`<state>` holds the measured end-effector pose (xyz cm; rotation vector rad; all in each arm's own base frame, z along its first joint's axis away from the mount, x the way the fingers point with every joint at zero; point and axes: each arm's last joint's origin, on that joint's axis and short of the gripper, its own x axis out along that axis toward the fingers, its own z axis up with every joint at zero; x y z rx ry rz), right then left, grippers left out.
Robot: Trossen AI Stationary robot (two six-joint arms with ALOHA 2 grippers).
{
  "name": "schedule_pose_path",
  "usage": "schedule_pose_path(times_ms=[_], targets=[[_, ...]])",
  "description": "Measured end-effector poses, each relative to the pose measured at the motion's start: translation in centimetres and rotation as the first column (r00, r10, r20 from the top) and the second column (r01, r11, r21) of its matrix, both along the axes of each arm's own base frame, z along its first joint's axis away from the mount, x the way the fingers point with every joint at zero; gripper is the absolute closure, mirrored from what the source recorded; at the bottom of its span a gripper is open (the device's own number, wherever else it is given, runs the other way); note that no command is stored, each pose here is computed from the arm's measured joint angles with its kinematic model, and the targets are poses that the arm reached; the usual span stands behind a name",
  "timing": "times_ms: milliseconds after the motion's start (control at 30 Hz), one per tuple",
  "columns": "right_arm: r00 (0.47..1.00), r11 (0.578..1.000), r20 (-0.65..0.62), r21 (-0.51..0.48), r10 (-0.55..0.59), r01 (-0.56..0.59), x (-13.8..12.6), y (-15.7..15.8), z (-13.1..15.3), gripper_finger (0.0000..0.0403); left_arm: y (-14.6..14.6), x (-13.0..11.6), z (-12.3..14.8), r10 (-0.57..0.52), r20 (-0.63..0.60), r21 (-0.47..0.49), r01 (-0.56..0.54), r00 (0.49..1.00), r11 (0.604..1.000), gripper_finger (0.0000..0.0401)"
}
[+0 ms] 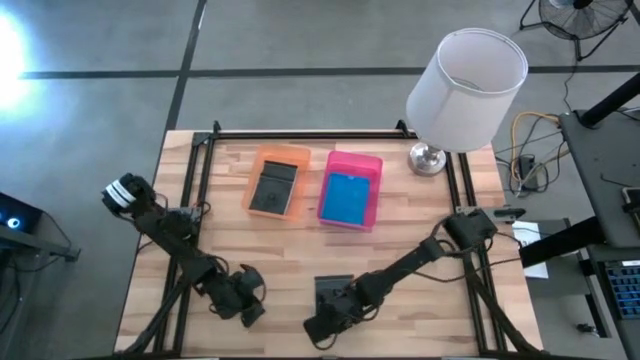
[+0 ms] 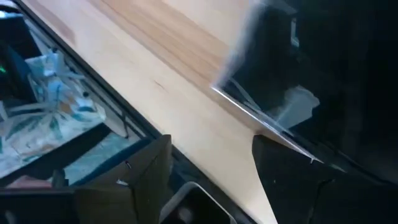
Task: Pick & place jewel cases by type
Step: Put the black CD case into the orange bin
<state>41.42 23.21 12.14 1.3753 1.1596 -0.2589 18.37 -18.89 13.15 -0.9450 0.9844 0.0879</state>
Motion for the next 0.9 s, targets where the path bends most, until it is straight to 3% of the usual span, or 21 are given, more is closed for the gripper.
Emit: schedule_pose_path(times_ms=[133, 267, 467, 567, 667, 733, 833, 900], targets=[[0.994, 0.991, 0.091, -0.119, -0.059, 0.069, 2.8, -1.7, 0.5, 0.0179, 0.6, -2.1, -0.3, 0.046, 0.01, -0.008, -0.046, 0.999, 0.999, 0.0279], [0.978, 0.92, 0.147, -0.342, -0.146, 0.189, 5.1, -5.7, 1.9, 0.0179, 1.1, -3.4, -0.3, 0.121, 0.062, 0.001, -0.121, 0.991, 0.993, 0.0279], [0.965, 0.913, 0.257, -0.378, -0.055, 0.153, 6.2, -7.2, 7.6, 0.0179, 1.3, -3.6, 0.1, 0.142, 0.098, -0.007, -0.142, 0.985, 0.99, 0.0279], [0.991, 0.896, 0.111, -0.429, -0.071, 0.112, 4.5, -7.4, 9.1, 0.0179, 1.2, -3.4, 0.3, 0.172, 0.132, 0.002, -0.174, 0.976, 0.985, 0.0279], [0.988, 0.863, -0.095, -0.502, -0.119, 0.056, 2.2, -6.9, 8.3, 0.0179, 1.4, -2.8, 0.6, 0.227, 0.168, 0.005, -0.231, 0.959, 0.973, 0.0279], [0.977, 0.866, -0.162, -0.498, -0.135, 0.037, 0.7, -5.6, 8.0, 0.018, 1.9, -2.1, 0.7, 0.267, 0.179, 0.006, -0.273, 0.947, 0.962, 0.0279], [0.961, 0.895, -0.205, -0.44, -0.187, 0.08, -1.3, -3.6, 7.9, 0.0185, 3.1, -0.7, 1.1, 0.285, 0.177, 0.01, -0.291, 0.942, 0.957, 0.0279], [0.934, 0.886, -0.225, -0.436, -0.278, 0.159, -2.5, -2.7, 7.4, 0.019, 4.3, 0.6, 1.2, 0.265, 0.162, 0.022, -0.271, 0.951, 0.962, 0.0279]])
